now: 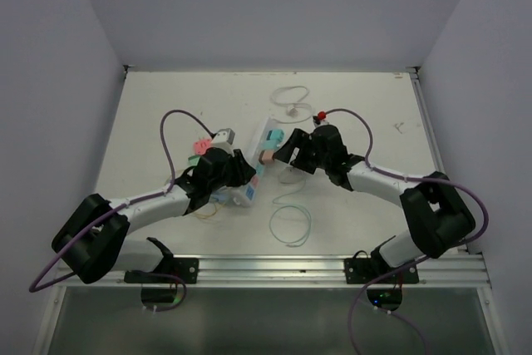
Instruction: Pull the plug off the socket
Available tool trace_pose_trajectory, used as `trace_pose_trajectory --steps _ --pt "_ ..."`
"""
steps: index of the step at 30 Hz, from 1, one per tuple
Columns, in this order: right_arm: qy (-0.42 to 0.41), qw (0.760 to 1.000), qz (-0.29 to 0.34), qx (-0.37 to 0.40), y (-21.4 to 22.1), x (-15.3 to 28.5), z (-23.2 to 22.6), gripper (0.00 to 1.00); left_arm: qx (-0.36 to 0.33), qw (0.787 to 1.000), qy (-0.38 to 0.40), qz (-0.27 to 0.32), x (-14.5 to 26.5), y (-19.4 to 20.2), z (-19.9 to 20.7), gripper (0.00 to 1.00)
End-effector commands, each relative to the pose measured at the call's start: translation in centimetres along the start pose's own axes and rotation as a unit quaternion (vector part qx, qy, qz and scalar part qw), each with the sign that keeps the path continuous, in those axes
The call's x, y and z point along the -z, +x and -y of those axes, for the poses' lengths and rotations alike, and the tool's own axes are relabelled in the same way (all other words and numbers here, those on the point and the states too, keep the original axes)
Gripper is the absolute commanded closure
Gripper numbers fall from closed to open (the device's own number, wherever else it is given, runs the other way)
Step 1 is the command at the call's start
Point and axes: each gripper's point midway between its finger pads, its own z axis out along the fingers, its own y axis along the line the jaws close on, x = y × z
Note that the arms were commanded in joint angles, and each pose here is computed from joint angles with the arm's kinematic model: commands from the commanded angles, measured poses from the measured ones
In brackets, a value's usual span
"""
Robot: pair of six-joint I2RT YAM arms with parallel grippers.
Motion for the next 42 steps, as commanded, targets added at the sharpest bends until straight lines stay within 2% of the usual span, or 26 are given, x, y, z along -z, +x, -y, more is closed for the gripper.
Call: trace_pose_trajectory --steps 1,9,13,19,22,24,25,27,28,29,30,32,33,35,36,39,42 --pt "-0.048 0.999 0.014 -0.013 -1.4 -1.0 -3.2 0.23 0.012 0.995 0.069 0.071 0.4 -3.8 3.9 1.0" --pt "-0.061 0.998 0.006 -0.014 -1.4 -2.7 -4.3 0.32 0.012 0.993 0.072 0.089 0.9 -4.2 4.2 1.0" --pt "-0.069 0.997 -0.012 -0.019 -0.3 -3.4 -4.9 0.34 0.01 0.992 0.073 0.1 1.0 -4.7 4.3 1.0" --pt "-0.066 0.997 -0.022 -0.018 0.9 -3.8 -4.9 0.45 0.012 0.99 0.083 0.113 1.2 -5.1 4.6 1.0" --pt "-0.059 0.998 -0.022 -0.018 1.1 -4.0 -4.4 0.53 0.013 0.989 0.087 0.116 1.4 -5.1 4.7 1.0" --pt "-0.058 0.998 -0.02 -0.016 1.0 -4.0 -4.3 0.67 0.011 0.99 0.088 0.113 1.5 -4.8 4.5 1.0" --pt "-0.058 0.998 -0.018 -0.013 0.9 -4.0 -4.3 0.78 0.011 0.989 0.09 0.113 1.6 -4.8 4.6 1.0" --pt "-0.057 0.998 -0.016 -0.008 0.9 -3.9 -4.2 0.89 0.009 0.99 0.091 0.107 1.6 -4.4 4.5 1.0" --pt "-0.059 0.998 -0.016 -0.001 0.8 -3.7 -4.3 0.97 0.009 0.99 0.093 0.105 1.7 -4.2 4.4 0.86" --pt "-0.059 0.998 -0.015 0.001 0.8 -3.7 -4.4 1.0 0.009 0.991 0.091 0.102 1.7 -4.0 4.3 0.79" --pt "-0.06 0.998 -0.014 0.008 0.8 -3.6 -4.3 1.0 0.009 0.991 0.095 0.098 1.8 -3.9 4.4 0.64" --pt "-0.066 0.998 -0.013 0.015 0.7 -3.3 -4.5 1.0 0.007 0.991 0.094 0.092 1.8 -3.6 4.3 0.5" --pt "-0.07 0.997 -0.014 0.019 0.8 -3.2 -4.7 1.0 0.005 0.992 0.093 0.089 1.8 -3.4 4.2 0.38" --pt "-0.077 0.997 -0.014 0.028 0.7 -2.9 -5.0 1.0 0.002 0.992 0.093 0.084 1.9 -3.3 4.2 0.27" --pt "-0.082 0.996 -0.016 0.032 0.8 -2.8 -5.2 1.0 0.001 0.993 0.091 0.079 1.8 -3.1 4.2 0.18" --pt "-0.097 0.994 -0.018 0.047 0.7 -2.3 -5.8 1.0 -0.007 0.994 0.082 0.072 1.7 -3.0 3.9 0.05" --pt "-0.109 0.992 -0.016 0.061 0.6 -1.8 -6.4 1.0 -0.021 0.995 0.073 0.059 1.2 -2.9 3.9 0.02"
